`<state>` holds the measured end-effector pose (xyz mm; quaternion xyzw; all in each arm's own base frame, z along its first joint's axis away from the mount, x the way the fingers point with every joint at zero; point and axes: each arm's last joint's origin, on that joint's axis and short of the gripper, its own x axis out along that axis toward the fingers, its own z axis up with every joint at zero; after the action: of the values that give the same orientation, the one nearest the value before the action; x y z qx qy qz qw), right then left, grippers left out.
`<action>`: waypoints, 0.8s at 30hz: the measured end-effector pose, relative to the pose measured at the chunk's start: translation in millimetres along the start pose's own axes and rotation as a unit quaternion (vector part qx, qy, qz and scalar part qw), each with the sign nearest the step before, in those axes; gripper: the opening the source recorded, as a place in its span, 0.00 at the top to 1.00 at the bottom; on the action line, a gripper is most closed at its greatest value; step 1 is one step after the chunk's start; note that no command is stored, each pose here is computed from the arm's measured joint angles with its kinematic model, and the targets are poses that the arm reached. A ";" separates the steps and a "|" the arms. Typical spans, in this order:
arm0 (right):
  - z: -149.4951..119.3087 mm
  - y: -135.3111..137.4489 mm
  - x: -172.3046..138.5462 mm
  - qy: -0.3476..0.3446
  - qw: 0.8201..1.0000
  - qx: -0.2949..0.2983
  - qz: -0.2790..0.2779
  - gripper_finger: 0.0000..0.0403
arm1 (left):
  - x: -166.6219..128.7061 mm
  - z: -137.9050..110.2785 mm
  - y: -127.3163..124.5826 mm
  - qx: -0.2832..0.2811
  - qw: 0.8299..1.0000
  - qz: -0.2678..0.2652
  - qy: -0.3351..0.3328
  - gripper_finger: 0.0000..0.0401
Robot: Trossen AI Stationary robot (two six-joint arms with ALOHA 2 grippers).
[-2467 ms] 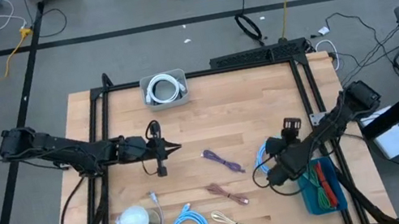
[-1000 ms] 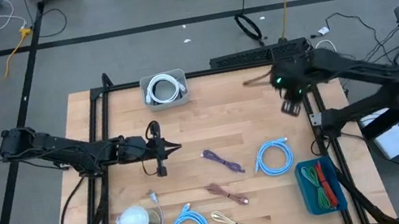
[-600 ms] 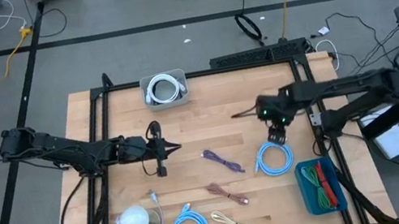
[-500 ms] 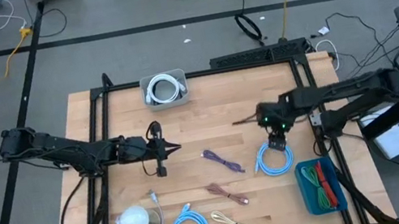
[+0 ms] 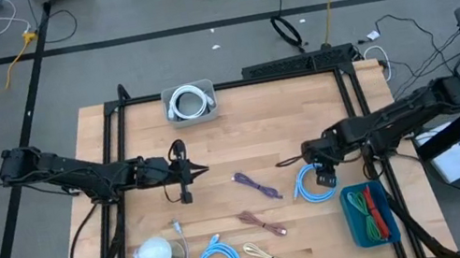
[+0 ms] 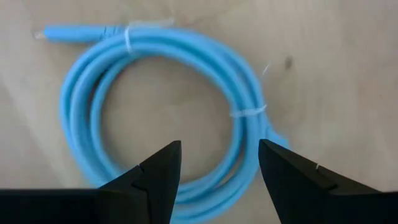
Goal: Pick & Place USB Port
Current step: Put the top blue HDMI cable into the gray bin
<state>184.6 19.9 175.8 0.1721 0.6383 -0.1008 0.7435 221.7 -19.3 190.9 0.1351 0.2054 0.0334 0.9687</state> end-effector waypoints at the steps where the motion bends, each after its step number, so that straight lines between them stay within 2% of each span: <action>1: 1.3 1.0 0.1 -0.010 1.000 -0.002 -0.001 0.49 | 0.0 0.0 0.0 0.000 1.000 0.000 0.000 0.95; 5: 2.3 3.1 4.6 -0.035 0.999 -0.008 0.003 0.49 | 0.0 -0.1 0.0 -0.001 1.000 0.000 0.001 0.95; 16: -18.6 -10.7 33.5 -0.014 1.000 0.011 -0.015 0.49 | 0.0 -0.2 -0.1 0.000 1.000 0.000 0.001 0.95; 24: -19.2 -12.2 33.6 -0.023 0.999 0.003 -0.031 0.53 | 0.0 -0.1 0.0 -0.001 1.000 0.000 0.001 0.95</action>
<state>168.1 18.4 138.8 0.1525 0.6255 -0.1298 0.7541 221.6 -19.3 190.8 0.1344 0.2059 0.0333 0.9687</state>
